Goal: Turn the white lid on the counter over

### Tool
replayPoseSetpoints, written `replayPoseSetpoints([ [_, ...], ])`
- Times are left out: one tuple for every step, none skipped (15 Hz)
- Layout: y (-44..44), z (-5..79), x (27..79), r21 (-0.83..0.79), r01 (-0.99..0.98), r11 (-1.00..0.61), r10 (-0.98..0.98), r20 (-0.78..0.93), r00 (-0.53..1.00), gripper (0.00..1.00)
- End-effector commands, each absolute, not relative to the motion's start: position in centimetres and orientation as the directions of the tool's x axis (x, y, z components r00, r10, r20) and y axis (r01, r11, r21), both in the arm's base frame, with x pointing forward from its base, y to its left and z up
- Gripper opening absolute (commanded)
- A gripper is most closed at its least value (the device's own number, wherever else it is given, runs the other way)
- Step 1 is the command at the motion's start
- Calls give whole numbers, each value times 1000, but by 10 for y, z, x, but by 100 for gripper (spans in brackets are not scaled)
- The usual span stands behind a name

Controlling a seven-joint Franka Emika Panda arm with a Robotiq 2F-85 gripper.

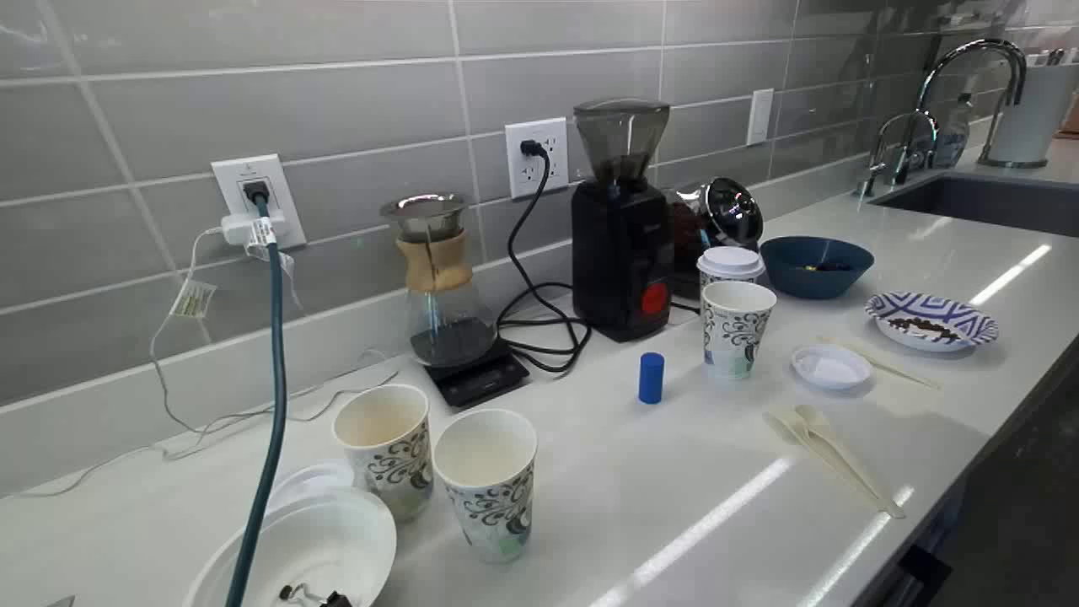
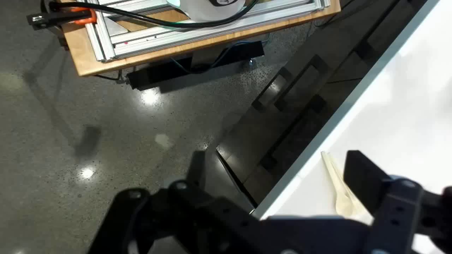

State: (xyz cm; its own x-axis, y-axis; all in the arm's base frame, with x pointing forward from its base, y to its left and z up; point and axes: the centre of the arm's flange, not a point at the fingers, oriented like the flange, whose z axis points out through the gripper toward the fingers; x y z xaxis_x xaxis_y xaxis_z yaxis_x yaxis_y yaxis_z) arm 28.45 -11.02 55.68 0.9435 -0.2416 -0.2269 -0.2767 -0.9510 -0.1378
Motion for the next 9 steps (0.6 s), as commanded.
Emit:
replayPoseSetpoints([
  [-110,557,284,-138,-277,-951,-242,-227,943,100],
  [-110,557,284,-138,-277,-951,-242,-227,943,100],
  [-110,557,284,-138,-277,-951,-242,-227,943,100],
  [-110,557,284,-138,-277,-951,-242,-227,943,100],
  [-110,557,284,-138,-277,-951,-242,-227,943,100],
  [-110,557,284,-138,-277,-951,-242,-227,943,100],
  [-106,557,288,-157,-300,-941,-261,-230,937,100],
  [-101,557,293,-175,-320,-931,-277,-233,932,100],
  [-97,556,298,-188,-342,-921,-300,-219,928,100],
])
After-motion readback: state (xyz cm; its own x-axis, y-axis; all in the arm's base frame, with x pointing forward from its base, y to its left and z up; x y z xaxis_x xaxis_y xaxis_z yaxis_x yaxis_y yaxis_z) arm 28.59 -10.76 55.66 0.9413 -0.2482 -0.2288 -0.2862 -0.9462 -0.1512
